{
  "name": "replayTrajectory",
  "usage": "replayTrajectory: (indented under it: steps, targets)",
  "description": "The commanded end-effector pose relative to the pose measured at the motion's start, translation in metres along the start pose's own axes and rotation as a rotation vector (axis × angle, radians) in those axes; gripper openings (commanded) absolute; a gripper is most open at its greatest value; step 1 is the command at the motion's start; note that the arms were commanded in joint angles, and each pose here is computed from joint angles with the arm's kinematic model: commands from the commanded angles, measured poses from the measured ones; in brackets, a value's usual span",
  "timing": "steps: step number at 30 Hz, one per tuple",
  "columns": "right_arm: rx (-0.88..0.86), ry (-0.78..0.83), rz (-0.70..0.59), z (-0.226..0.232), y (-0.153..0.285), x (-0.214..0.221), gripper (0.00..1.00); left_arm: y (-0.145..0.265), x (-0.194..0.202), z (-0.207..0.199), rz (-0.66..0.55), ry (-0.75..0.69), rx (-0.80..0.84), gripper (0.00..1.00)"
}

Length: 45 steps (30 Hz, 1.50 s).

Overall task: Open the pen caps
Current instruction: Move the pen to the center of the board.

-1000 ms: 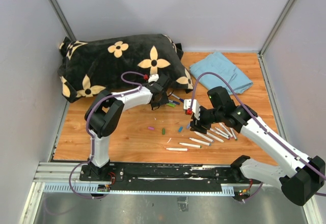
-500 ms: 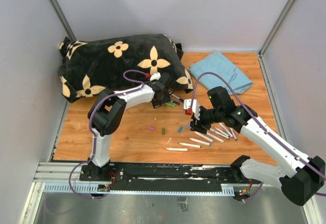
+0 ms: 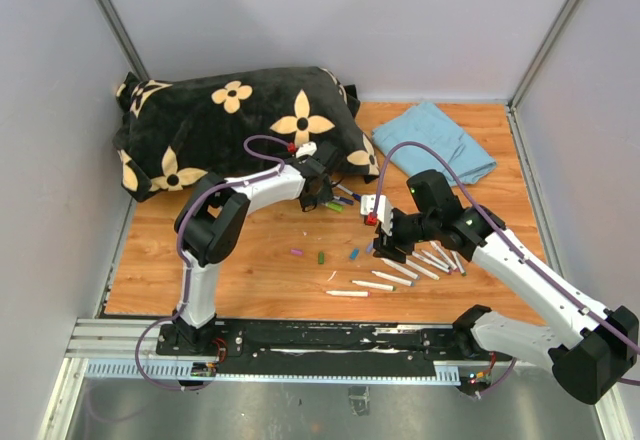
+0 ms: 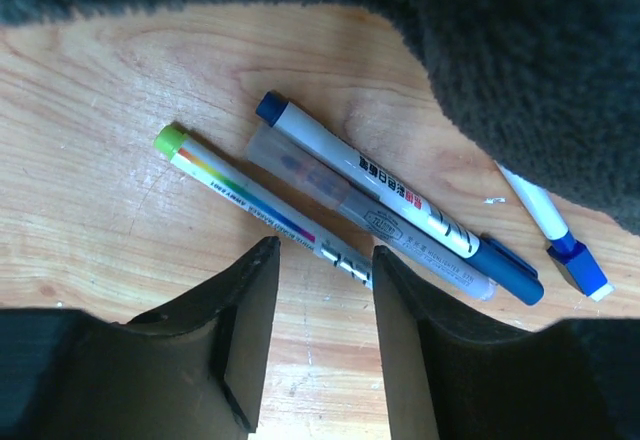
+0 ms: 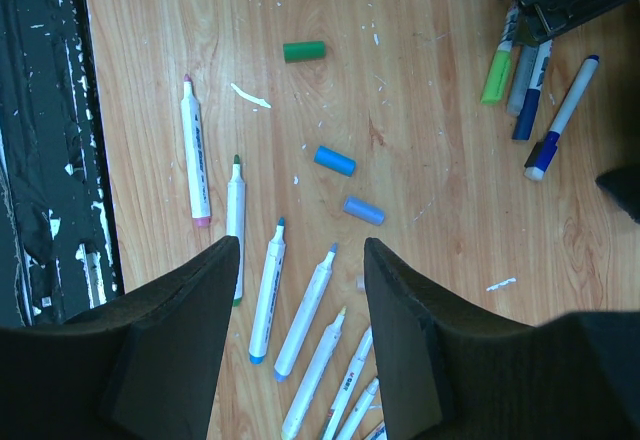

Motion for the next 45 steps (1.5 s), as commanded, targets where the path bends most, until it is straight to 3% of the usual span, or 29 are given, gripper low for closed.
replayTrajectory:
  steps: [1,7,27,45]
  targets:
    - [0.009,-0.010,0.003,-0.001,0.000,0.005,0.54,-0.002,0.006,0.009,0.005,-0.041,-0.030,0.44]
    - [0.008,-0.010,0.004,-0.001,0.000,0.006,0.54,-0.001,0.008,0.020,0.003,-0.078,-0.051,0.32]
    - [0.006,-0.012,0.007,-0.001,0.000,0.006,0.54,0.008,0.000,0.076,-0.092,-0.190,-0.222,0.20]
    - [0.005,-0.017,0.004,-0.001,0.000,0.007,0.54,0.007,0.000,0.097,-0.086,-0.236,-0.189,0.19]
Point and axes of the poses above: each gripper's point midway between its finger pads, its own y axis back along the fingers, its own z axis along the line the jaws close on, x = y × z, the point moved 1 cm from there along y, back along the fingers, and after that the axes turned 8 degrees about y, right-handed, at the moved point
